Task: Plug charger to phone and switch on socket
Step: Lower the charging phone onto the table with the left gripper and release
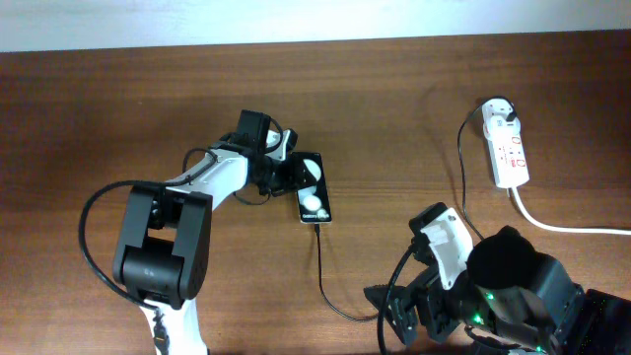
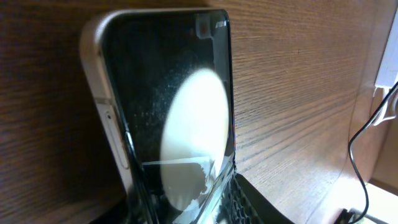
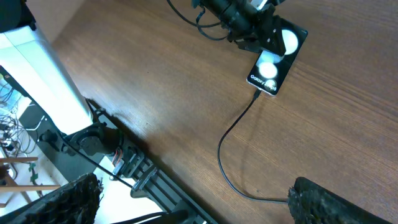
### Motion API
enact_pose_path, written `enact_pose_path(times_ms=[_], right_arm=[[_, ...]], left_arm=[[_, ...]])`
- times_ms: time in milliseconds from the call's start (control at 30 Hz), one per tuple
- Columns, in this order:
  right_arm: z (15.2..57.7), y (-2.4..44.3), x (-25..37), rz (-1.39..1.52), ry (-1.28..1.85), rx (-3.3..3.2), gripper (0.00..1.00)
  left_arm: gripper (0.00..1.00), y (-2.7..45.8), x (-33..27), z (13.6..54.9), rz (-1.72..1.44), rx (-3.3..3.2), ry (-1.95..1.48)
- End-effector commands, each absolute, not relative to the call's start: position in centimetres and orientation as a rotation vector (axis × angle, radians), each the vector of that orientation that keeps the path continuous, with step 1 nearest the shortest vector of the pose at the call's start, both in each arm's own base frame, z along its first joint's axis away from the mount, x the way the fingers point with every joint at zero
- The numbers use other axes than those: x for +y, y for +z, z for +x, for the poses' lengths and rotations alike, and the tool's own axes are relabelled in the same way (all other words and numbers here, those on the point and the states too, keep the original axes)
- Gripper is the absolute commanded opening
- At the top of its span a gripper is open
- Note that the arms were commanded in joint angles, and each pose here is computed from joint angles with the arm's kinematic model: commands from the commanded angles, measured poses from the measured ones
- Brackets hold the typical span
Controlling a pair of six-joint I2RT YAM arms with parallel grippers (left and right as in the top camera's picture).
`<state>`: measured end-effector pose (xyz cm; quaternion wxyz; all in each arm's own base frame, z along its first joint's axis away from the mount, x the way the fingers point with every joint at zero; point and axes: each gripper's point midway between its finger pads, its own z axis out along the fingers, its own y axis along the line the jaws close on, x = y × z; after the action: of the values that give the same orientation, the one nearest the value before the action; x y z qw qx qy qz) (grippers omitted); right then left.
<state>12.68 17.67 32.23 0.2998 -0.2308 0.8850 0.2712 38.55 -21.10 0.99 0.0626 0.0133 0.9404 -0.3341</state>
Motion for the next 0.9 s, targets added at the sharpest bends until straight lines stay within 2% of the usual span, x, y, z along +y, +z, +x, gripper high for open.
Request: enact_pose_path(times_ms=[0,133,233,300,333,600,733,867], right_arm=[[12.9,32.7,17.6,-0.601,0.716,2.333,0.99],[12.9,32.7,17.6,-0.601,0.716,2.333,0.99],[12.9,32.7,17.6,-0.601,0.716,2.333,0.99],[12.9,32.7,17.6,-0.601,0.716,2.333,0.99],[12.9,32.7,17.6,-0.601,0.716,2.333,0.99],[12.9,32.7,17.6,-0.601,0.716,2.333,0.99],[12.9,32.7,17.6,-0.601,0.716,2.333,0.99],[12.9,32.7,17.6,-0.601,0.716,2.333,0.99]], left_arm=[[0.49,0.8,-21.0,39.0,0.059,2.837,-0.982],[0.58,0.1,-20.1,39.2,0.038,2.856,-0.889],[0.72,-0.2,-19.7,39.0,0.026,2.877,-0.859],[0.93,-0.2,-19.7,39.0,0.026,2.877,-0.859],[1.00,-0.2,-19.7,39.0,0.026,2.877,-0.859],[0.99,0.3,-17.3,40.1,-0.031,2.860,-0.728],[0.99,4.2,-15.2,40.7,-0.055,2.794,-0.714],[0.99,10.6,-12.7,40.0,-0.054,2.702,-0.659]])
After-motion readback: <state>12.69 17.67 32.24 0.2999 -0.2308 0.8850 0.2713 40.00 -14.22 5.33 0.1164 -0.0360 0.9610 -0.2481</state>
